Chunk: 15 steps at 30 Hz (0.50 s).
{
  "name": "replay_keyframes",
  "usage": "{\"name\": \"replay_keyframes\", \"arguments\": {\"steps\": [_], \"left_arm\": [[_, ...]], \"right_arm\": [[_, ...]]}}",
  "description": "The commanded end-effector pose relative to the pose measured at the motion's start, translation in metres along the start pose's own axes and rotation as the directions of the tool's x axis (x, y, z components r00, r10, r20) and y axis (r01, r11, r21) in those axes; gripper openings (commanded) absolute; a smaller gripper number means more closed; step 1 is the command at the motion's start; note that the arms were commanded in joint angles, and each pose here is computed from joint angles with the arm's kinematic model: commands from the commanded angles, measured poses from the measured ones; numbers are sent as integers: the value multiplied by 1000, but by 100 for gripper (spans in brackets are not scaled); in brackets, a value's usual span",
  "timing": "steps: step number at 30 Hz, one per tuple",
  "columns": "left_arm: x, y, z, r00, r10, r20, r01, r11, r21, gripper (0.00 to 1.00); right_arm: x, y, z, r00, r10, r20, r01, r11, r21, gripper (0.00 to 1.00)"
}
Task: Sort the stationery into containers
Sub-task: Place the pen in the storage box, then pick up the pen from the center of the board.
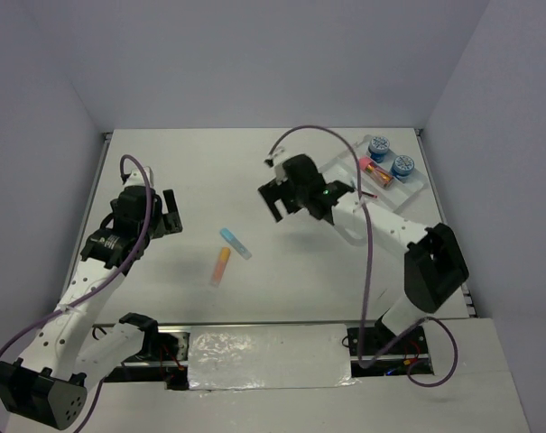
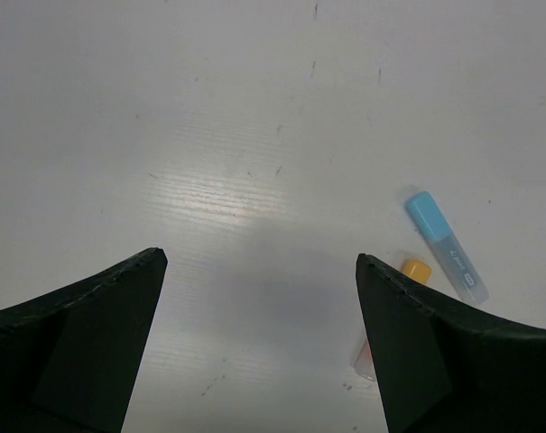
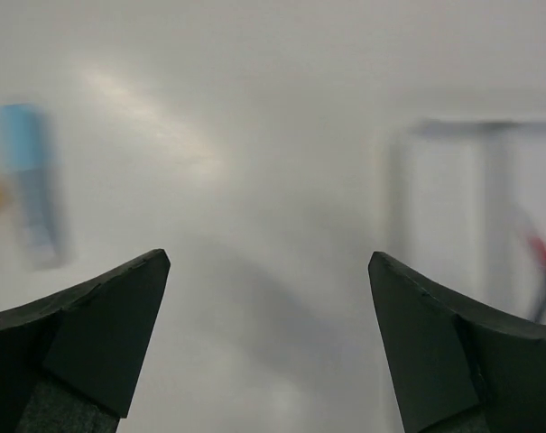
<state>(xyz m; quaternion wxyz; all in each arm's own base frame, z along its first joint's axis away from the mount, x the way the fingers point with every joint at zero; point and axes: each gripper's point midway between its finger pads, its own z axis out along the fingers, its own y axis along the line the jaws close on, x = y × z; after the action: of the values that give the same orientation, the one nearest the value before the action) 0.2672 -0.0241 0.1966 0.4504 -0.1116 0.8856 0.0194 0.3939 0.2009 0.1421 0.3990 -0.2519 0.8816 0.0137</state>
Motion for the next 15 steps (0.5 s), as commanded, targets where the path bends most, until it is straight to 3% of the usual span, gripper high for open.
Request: {"name": "replay_keyframes", "arguments": {"steps": [1, 4, 8, 15], "left_arm": [[-9, 5, 1, 999, -17, 29, 18, 999, -32, 99], [-8, 7, 2, 999, -20, 26, 21, 999, -40, 99], [-9, 9, 1, 999, -23, 32, 25, 999, -45, 99], [-9, 9, 1, 999, -22, 30, 23, 999, -42, 99]], "right_arm": [[-37, 95, -38, 972, 143, 186, -74, 939, -335, 100], [-21, 155, -28, 988, 77, 134, -19, 920, -393, 98], [-4, 197, 9, 1000, 12, 28, -1, 931, -364, 69], [20, 224, 35, 998, -33, -59, 9, 934, -357, 63]]}}
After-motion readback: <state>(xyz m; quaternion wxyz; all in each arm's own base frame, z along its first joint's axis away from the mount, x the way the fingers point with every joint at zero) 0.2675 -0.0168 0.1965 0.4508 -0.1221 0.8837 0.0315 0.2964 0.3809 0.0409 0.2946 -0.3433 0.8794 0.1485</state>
